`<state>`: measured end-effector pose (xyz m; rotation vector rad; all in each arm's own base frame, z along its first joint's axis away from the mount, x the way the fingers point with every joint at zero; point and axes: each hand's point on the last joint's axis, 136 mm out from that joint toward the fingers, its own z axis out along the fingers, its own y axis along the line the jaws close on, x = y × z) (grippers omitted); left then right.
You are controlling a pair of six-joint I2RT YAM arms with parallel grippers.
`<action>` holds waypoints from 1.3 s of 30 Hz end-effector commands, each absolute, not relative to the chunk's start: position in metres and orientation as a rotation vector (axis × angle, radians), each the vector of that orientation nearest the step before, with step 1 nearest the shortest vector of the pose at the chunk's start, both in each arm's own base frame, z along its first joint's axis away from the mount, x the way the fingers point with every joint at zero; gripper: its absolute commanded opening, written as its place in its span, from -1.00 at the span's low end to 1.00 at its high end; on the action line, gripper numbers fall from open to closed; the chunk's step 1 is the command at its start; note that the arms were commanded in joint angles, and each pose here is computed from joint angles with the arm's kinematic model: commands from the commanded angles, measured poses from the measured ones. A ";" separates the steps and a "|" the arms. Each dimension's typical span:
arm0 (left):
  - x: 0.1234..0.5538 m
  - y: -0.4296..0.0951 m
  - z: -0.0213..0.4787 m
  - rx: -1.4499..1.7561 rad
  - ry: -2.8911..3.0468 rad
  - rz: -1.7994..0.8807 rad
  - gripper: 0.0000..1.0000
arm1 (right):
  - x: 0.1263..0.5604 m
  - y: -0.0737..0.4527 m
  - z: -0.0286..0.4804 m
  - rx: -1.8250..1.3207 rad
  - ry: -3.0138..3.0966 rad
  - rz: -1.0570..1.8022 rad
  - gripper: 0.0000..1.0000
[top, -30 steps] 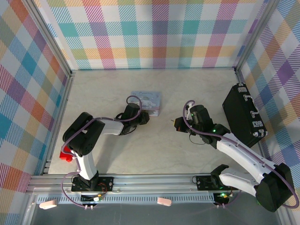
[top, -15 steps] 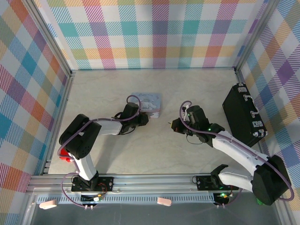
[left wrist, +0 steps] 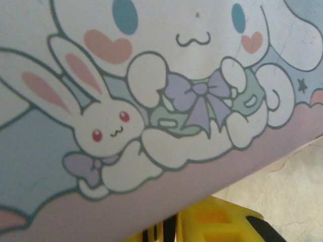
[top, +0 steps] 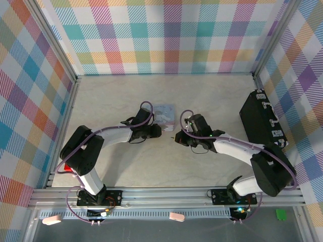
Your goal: Unlock a padlock with a key
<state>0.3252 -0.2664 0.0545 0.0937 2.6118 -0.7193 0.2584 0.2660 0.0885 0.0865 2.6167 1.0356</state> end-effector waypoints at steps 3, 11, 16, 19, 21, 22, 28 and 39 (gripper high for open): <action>0.318 -0.274 0.071 0.144 2.606 -0.731 -0.55 | 0.278 0.284 0.105 0.032 2.551 1.067 -1.00; 0.316 -0.271 0.075 0.130 2.581 -0.723 -0.60 | 0.292 0.289 0.100 0.031 2.549 1.040 -1.00; 0.321 -0.259 0.066 0.066 2.561 -0.654 -0.53 | 0.295 0.286 0.103 0.034 2.540 1.021 -1.00; 0.325 -0.251 0.061 -0.028 2.518 -0.640 -0.34 | 0.293 0.282 0.106 0.030 2.537 1.006 -1.00; 0.327 -0.246 0.059 -0.108 2.494 -0.645 -0.28 | 0.292 0.280 0.107 0.029 2.534 0.998 -1.00; 0.328 -0.245 0.058 -0.156 2.477 -0.655 -0.25 | 0.291 0.279 0.109 0.026 2.532 0.996 -1.00; 0.317 -0.256 0.067 -0.164 2.406 -0.593 0.11 | 0.287 0.272 0.113 0.023 2.523 0.982 -1.00; 0.324 -0.255 0.038 -0.254 2.390 -0.501 0.29 | 0.278 0.265 0.112 0.036 2.528 0.983 -1.00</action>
